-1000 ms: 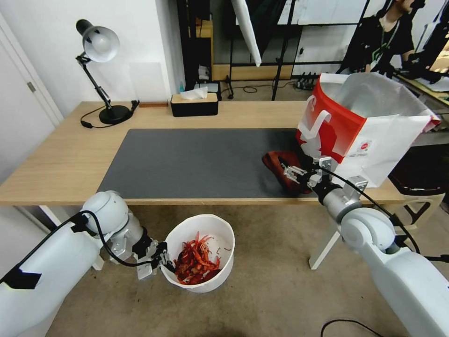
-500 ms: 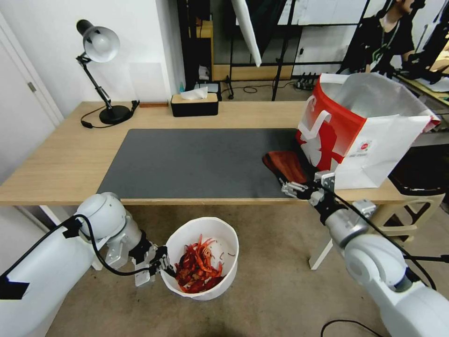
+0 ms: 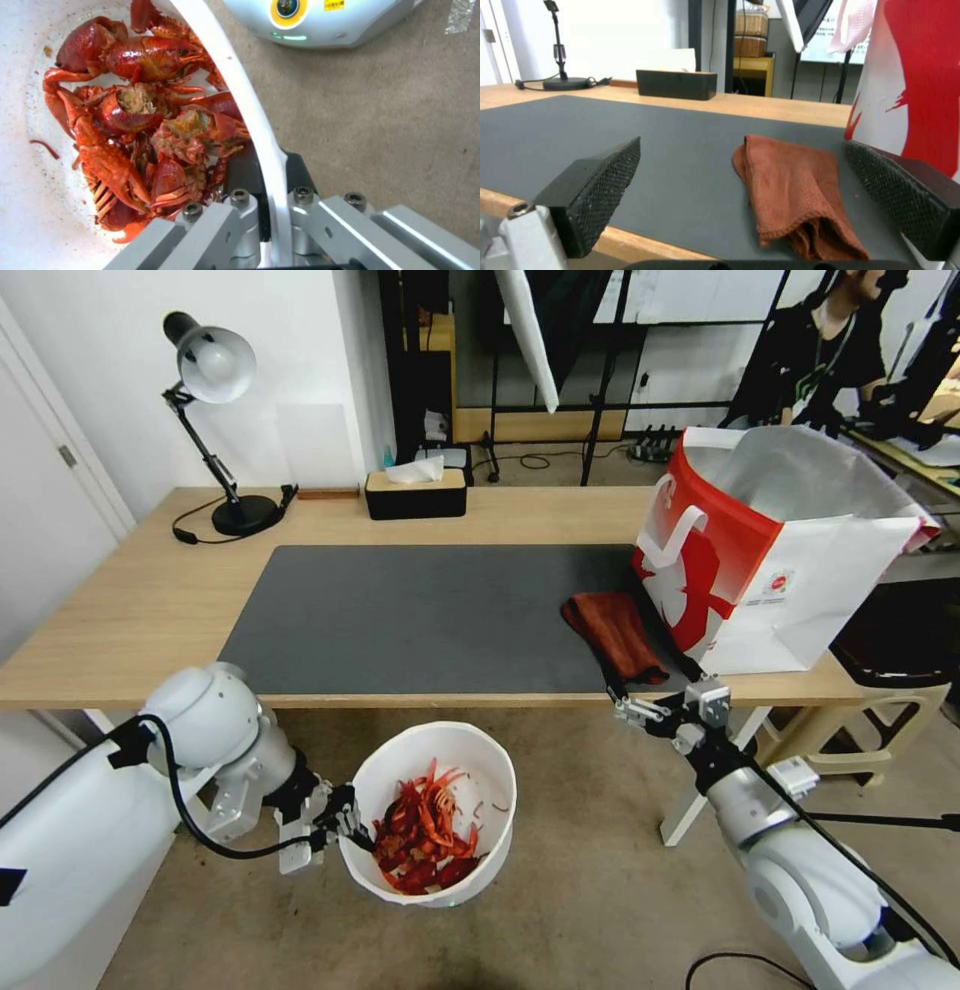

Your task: Sweep shrimp from table into container with towel, then put container into takeout bag.

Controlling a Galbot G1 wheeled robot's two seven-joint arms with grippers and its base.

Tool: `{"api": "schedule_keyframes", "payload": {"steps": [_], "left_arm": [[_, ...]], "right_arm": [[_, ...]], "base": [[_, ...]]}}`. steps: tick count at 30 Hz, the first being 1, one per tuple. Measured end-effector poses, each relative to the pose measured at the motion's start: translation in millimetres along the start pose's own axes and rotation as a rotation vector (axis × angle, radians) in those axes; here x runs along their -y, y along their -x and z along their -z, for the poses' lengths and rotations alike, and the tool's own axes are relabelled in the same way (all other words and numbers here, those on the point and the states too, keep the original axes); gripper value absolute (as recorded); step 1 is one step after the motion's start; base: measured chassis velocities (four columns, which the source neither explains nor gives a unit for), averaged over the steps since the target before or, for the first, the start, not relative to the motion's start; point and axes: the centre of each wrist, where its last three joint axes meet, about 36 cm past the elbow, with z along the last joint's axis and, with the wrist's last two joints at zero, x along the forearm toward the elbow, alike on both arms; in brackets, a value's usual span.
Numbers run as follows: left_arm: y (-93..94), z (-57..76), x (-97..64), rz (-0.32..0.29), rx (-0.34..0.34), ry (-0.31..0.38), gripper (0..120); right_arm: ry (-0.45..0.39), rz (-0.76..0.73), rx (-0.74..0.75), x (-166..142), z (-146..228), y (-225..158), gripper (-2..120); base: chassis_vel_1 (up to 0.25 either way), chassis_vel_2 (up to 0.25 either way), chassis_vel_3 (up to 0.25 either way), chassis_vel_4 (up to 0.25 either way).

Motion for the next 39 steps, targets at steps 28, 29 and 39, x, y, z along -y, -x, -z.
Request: {"api": "schedule_keyframes", "payload": {"steps": [28, 29, 39], "left_arm": [[-102.2, -8.2, -40.8, 0.042, -0.1, 0.034, 0], [-105.1, -11.0, -44.2, 0.045, -0.102, 0.036, 0], [-130.1, -40.7, -64.3, 0.095, -0.145, 0.035, 0]], "right_arm": [[-0.017, -0.077, 0.014, -26.4, -45.5, -54.0, 100], [-0.017, -0.077, 0.013, -26.8, -45.6, -54.8, 100], [-0.015, -0.076, 0.005, -29.6, -46.5, -61.7, 100]], "base": [[0.0, 0.0, 0.0, 0.0], [0.0, 0.0, 0.0, 0.0], [0.0, 0.0, 0.0, 0.0]]}}
